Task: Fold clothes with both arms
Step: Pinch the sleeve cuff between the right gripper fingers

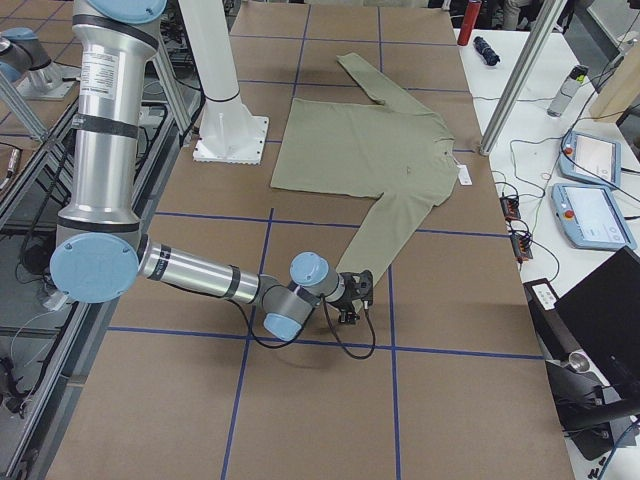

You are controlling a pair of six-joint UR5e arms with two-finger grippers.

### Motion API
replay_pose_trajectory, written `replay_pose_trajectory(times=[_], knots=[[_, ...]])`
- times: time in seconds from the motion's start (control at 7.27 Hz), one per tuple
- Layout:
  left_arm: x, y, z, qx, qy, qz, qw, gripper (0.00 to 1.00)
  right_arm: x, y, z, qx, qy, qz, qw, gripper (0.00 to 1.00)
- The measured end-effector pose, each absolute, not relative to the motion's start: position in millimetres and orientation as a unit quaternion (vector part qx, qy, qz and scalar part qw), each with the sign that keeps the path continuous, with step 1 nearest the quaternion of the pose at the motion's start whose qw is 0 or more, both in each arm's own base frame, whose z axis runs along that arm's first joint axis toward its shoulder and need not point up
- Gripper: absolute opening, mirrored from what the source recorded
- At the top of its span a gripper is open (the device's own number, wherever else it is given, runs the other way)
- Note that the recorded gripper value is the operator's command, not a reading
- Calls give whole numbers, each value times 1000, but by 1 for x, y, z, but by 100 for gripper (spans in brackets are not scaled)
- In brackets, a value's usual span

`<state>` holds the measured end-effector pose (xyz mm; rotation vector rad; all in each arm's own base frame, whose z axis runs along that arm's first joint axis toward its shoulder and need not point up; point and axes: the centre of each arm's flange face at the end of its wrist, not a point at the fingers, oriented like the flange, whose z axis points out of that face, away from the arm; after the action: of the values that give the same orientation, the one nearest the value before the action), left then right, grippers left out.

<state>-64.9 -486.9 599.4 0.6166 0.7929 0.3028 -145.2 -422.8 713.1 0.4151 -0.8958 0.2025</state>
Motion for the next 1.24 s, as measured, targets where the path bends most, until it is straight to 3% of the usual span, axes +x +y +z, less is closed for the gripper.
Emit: replay_pose_trajectory(times=[0.14, 0.28, 0.69, 0.83, 0.96, 1.24], knots=[[-65, -487, 600, 294, 379, 144, 866, 100, -145, -423, 714, 199, -429, 97, 876, 7], [-65, -487, 600, 294, 379, 145, 866, 100, -145, -423, 714, 198, -429, 97, 876, 0], [-65, -487, 599, 295, 379, 145, 865, 100, -145, -422, 713, 199, -430, 97, 875, 0], [-65, -487, 599, 295, 379, 145, 865, 100, -145, -421, 711, 198, -432, 96, 875, 61], [-65, -487, 599, 294, 379, 145, 865, 100, -144, -421, 711, 196, -433, 94, 875, 73], [-65, -486, 599, 295, 380, 145, 865, 100, -145, -421, 711, 195, -433, 93, 875, 73]])
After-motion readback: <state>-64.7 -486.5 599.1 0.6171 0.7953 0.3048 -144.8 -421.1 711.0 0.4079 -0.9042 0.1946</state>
